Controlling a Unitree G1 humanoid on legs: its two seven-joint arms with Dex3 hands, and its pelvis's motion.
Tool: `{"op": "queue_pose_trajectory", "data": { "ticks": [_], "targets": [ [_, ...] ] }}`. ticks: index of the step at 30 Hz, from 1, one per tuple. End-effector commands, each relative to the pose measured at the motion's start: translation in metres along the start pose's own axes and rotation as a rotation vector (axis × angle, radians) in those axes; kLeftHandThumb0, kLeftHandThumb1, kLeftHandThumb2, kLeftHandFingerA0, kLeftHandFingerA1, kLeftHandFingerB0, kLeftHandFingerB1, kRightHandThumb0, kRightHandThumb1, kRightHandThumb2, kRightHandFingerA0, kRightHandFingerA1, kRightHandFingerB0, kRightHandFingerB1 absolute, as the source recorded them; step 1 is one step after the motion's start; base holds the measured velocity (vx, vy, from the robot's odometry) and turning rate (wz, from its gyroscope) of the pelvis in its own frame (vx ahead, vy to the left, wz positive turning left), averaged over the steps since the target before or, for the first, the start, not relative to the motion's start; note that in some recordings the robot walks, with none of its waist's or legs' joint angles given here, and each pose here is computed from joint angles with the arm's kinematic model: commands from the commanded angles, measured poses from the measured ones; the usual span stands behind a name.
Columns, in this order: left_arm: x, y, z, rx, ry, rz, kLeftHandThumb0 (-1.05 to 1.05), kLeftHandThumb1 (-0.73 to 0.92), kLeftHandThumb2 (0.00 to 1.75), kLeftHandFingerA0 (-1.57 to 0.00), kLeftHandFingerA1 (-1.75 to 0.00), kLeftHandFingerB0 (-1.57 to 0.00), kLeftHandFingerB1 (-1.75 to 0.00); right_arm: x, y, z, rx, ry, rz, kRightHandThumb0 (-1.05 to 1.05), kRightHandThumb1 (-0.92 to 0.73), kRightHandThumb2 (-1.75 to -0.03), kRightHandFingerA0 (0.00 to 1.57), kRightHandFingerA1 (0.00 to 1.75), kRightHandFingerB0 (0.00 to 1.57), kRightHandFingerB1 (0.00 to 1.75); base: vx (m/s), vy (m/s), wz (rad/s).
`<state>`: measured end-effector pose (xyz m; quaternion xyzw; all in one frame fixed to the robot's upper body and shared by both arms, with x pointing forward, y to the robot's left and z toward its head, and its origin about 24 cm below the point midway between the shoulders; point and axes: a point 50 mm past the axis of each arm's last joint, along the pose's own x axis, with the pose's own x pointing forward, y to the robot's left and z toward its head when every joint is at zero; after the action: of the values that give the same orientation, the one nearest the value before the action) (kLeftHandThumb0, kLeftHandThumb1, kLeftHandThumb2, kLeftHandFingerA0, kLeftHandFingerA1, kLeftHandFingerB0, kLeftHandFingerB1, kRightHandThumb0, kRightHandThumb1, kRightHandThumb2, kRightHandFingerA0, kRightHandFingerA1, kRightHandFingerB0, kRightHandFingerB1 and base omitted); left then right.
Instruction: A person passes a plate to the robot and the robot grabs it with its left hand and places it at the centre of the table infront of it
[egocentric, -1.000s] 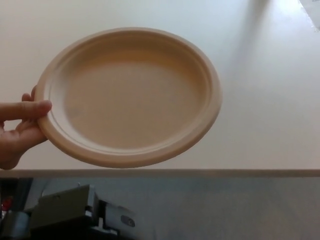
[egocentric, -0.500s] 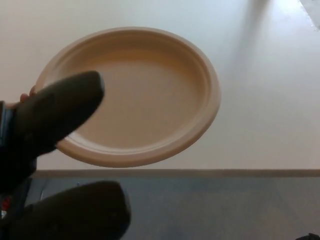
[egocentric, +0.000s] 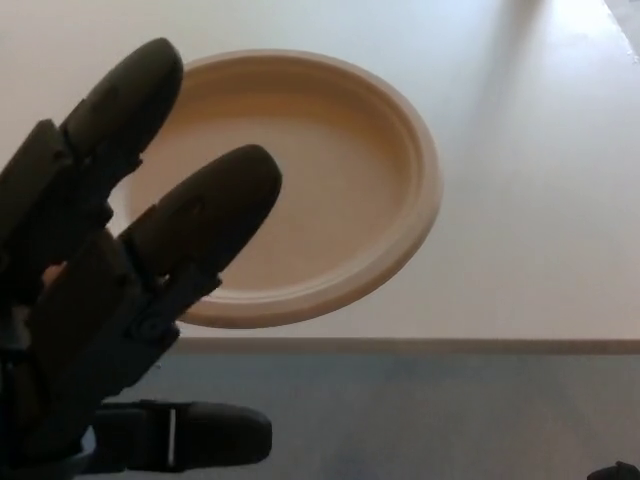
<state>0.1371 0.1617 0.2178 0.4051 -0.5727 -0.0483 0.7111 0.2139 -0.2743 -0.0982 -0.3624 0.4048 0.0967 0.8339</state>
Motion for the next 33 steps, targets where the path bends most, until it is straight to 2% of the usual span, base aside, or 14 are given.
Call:
{"op": "queue_pose_trajectory", "data": {
  "ticks": [1,6,7,8,12,13,15,20,22,23,24,27,31,33],
  "targets": [
    [-0.010,-0.028,-0.040,0.243,0.268,-0.316,-0.80,0.45,0.89,0.00,-0.10,0.00,-0.16,0.000,-0.015,0.001,-0.024,0.006,-0.033,-0.71,-0.57,-0.95,0.40,0.65,0.08,0.51,0.00,0.000,0.00],
    [-0.011,-0.033,-0.047,0.255,0.290,-0.346,-0.84,0.47,0.90,0.00,-0.04,0.00,-0.14,0.000,-0.017,0.002,-0.022,0.006,-0.033,-0.71,-0.57,-0.95,0.38,0.64,0.07,0.50,0.00,0.000,0.00],
    [-0.010,-0.034,-0.049,0.264,0.293,-0.351,-0.83,0.47,0.91,0.00,-0.06,0.00,-0.15,0.000,-0.018,0.003,-0.021,0.004,-0.036,-0.70,-0.74,-0.62,0.40,0.61,0.10,0.44,0.00,0.000,0.00],
    [-0.009,-0.036,-0.052,0.274,0.304,-0.367,-0.81,0.44,0.90,0.00,-0.07,0.00,-0.16,0.001,-0.019,0.005,-0.023,0.002,-0.039,-0.72,-0.58,-0.95,0.40,0.64,0.07,0.50,0.00,0.000,0.00],
    [-0.006,-0.041,-0.059,0.296,0.323,-0.393,-0.91,0.44,0.78,-0.03,-0.13,0.00,-0.16,0.001,-0.022,0.007,-0.029,-0.003,-0.045,-0.72,-0.58,-0.96,0.39,0.64,0.07,0.50,0.00,0.000,0.00],
    [-0.006,-0.044,-0.064,0.319,0.330,-0.414,-0.79,0.42,0.89,0.00,-0.12,0.00,-0.16,0.001,-0.024,0.009,-0.029,-0.007,-0.048,-0.69,-0.73,-0.62,0.36,0.58,0.09,0.44,0.00,0.000,0.00],
    [-0.006,-0.047,-0.068,0.339,0.337,-0.441,-0.80,0.43,0.89,0.00,-0.13,0.00,-0.15,0.001,-0.025,0.009,-0.028,-0.007,-0.049,-0.69,-0.57,-0.95,0.32,0.61,0.06,0.50,0.00,0.000,0.00],
    [-0.007,-0.055,-0.077,0.403,0.367,-0.494,-0.92,0.56,0.92,-0.09,-0.03,-0.03,-0.01,0.002,-0.026,0.011,-0.031,-0.009,-0.051,-0.71,-0.57,-0.95,0.39,0.65,0.07,0.50,0.00,0.000,0.00],
    [-0.007,-0.056,-0.079,0.410,0.367,-0.495,-0.95,0.53,0.61,-0.03,-0.25,0.00,-0.17,0.002,-0.026,0.011,-0.030,-0.009,-0.050,-0.71,-0.57,-0.95,0.39,0.65,0.07,0.50,0.00,0.000,0.00],
    [-0.008,-0.061,-0.087,0.463,0.374,-0.533,-0.88,0.53,0.90,-0.10,-0.14,0.00,-0.05,0.002,-0.027,0.015,-0.028,-0.023,-0.048,-0.67,-0.73,-0.61,0.38,0.58,0.10,0.44,0.00,0.000,0.00],
    [-0.008,-0.063,-0.089,0.475,0.374,-0.542,-0.91,0.55,0.91,-0.11,-0.18,-0.01,-0.05,0.002,-0.028,0.015,-0.025,-0.021,-0.048,-0.68,-0.57,-0.93,0.31,0.62,0.07,0.49,0.00,0.000,0.00],
    [-0.009,-0.068,-0.093,0.499,0.378,-0.546,-0.85,0.52,0.59,-0.09,-0.28,0.00,-0.25,0.003,-0.028,0.017,-0.024,-0.017,-0.046,-0.67,-0.57,-0.93,0.26,0.59,0.06,0.48,0.00,0.000,0.00],
    [-0.008,-0.073,-0.096,0.558,0.373,-0.530,-0.77,0.52,0.85,-0.14,-0.39,0.00,-0.22,0.003,-0.029,0.018,-0.024,-0.028,-0.045,-0.68,-0.58,-0.93,0.24,0.60,0.06,0.50,0.00,0.000,0.00],
    [-0.009,-0.076,-0.096,0.559,0.349,-0.476,-0.54,0.68,0.62,-0.25,-0.36,-0.05,-0.24,0.003,-0.029,0.019,-0.025,-0.024,-0.046,-0.68,-0.58,-0.93,0.24,0.60,0.06,0.49,0.00,0.000,0.00]
  ]
}}
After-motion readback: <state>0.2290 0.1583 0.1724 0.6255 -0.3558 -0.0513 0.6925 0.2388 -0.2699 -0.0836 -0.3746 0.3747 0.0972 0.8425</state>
